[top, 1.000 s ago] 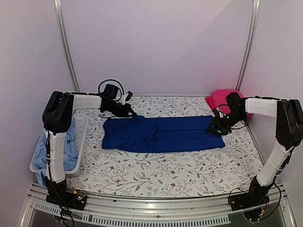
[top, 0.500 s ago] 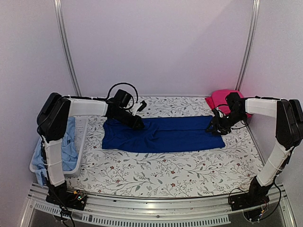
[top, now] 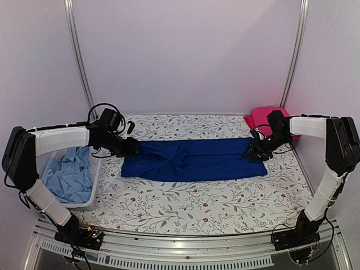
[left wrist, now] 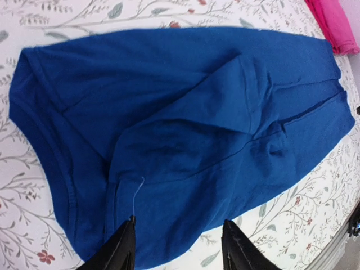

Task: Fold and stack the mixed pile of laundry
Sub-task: Smooth out the rectangle-folded T-shirt at the center of the board.

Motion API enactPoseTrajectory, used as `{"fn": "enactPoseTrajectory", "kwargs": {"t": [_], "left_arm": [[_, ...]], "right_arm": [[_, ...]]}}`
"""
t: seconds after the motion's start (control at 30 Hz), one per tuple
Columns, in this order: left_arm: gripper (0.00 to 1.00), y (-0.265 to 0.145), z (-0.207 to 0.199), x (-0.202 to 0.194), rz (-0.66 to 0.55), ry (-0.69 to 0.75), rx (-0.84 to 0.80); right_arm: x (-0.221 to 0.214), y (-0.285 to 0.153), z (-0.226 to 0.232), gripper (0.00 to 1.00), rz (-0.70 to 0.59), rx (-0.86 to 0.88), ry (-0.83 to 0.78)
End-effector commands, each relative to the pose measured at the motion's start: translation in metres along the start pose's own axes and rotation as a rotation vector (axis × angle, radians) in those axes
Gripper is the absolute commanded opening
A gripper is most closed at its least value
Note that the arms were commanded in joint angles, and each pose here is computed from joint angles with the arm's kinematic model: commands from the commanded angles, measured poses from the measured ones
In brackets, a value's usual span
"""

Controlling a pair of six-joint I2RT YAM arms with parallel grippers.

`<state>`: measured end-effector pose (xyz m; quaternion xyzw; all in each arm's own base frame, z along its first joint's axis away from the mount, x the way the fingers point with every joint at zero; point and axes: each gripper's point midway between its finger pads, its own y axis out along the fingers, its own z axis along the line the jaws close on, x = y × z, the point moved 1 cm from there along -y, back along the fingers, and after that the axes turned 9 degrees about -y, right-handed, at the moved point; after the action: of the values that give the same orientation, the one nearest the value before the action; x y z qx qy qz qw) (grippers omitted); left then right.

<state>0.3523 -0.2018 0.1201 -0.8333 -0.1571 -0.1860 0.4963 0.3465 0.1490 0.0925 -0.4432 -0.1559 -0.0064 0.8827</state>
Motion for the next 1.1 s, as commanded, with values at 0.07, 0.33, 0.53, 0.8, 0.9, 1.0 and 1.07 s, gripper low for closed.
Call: {"fn": "enactPoseTrajectory", "kwargs": {"t": [0.07,0.33,0.53,0.8,0.9,1.0,1.07], "left_arm": [[0.51,-0.003,0.041,-0.057,0.162,-0.179,0.166],[0.51,-0.002,0.067,-0.068,0.190,-0.221,0.296],[0.45,0.011,0.067,-0.073,0.247,-0.212,0.281],[0.00,0.004,0.095,-0.090,0.330,-0.232,0.430],[0.00,-0.003,0.115,-0.095,0.365,-0.225,0.554],[0.00,-0.004,0.128,-0.099,0.382,-0.210,0.629],[0.00,-0.004,0.136,-0.100,0.391,-0.200,0.683]], "right_arm": [[0.001,0.014,0.001,0.50,0.025,0.036,-0.027],[-0.009,0.033,-0.009,0.49,0.066,0.028,-0.015],[-0.014,0.045,-0.019,0.49,0.091,0.004,-0.002],[-0.032,0.053,-0.040,0.48,0.154,-0.078,0.037],[-0.042,0.055,-0.048,0.48,0.182,-0.114,0.056],[-0.049,0.055,-0.054,0.48,0.207,-0.146,0.072],[-0.051,0.054,-0.056,0.48,0.214,-0.162,0.079]]}}
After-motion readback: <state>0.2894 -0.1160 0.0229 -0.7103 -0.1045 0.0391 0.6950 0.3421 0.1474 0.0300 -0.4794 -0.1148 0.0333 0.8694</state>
